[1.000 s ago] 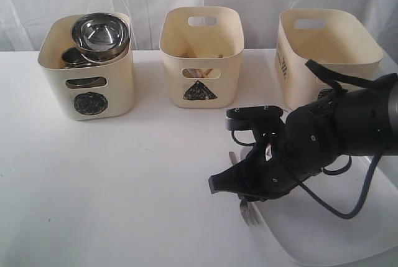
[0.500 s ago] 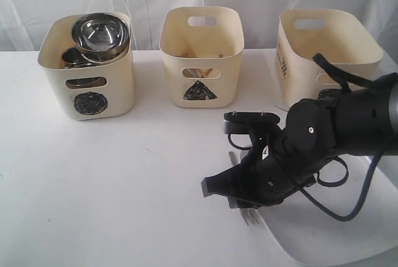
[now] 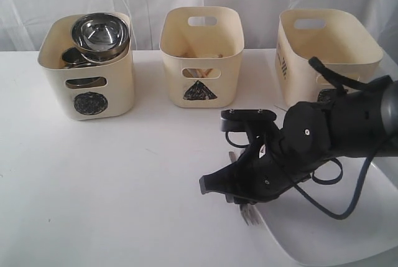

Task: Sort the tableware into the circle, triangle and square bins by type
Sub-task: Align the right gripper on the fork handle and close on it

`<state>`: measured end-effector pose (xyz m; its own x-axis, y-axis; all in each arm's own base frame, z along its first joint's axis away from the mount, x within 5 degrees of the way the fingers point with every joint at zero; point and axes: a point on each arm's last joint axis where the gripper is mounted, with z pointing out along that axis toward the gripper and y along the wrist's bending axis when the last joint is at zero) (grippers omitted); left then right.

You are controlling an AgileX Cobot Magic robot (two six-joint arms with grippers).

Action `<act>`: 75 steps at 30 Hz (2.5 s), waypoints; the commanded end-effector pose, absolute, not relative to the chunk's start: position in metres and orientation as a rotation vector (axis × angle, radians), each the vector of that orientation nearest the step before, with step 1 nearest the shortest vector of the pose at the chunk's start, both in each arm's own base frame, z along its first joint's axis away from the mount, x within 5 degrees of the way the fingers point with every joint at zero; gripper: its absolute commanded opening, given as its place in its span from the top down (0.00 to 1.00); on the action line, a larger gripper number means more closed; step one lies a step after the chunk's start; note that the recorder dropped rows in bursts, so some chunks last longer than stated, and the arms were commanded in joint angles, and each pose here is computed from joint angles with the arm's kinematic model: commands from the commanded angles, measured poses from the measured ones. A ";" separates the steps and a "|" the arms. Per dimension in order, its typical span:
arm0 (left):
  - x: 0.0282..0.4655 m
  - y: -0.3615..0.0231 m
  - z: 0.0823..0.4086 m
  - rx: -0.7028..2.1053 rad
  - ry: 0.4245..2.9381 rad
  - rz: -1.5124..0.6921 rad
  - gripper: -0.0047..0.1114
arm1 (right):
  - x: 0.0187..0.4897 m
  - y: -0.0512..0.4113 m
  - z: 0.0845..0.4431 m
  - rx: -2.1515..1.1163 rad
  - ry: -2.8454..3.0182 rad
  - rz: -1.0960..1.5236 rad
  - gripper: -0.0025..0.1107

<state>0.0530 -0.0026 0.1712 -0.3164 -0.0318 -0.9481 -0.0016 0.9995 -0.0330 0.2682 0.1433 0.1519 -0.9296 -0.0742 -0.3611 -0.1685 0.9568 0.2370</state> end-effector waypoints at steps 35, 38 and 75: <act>0.053 -0.003 0.170 -0.035 1.889 -0.036 0.96 | 0.277 0.132 0.139 -0.215 2.753 0.282 0.74; 0.053 -0.003 0.170 -0.035 1.889 -0.036 0.96 | 0.280 0.134 0.141 -0.209 2.737 0.288 0.74; 0.053 -0.003 0.170 -0.035 1.889 -0.036 0.96 | 0.292 0.142 0.159 -0.225 2.776 0.305 0.57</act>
<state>0.0530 -0.0026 0.1712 -0.3165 -0.0303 -0.9481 -0.0017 0.9995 -0.0313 0.2900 0.1432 0.1581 -0.9294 -0.1289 -0.3459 -0.1999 0.9635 0.1780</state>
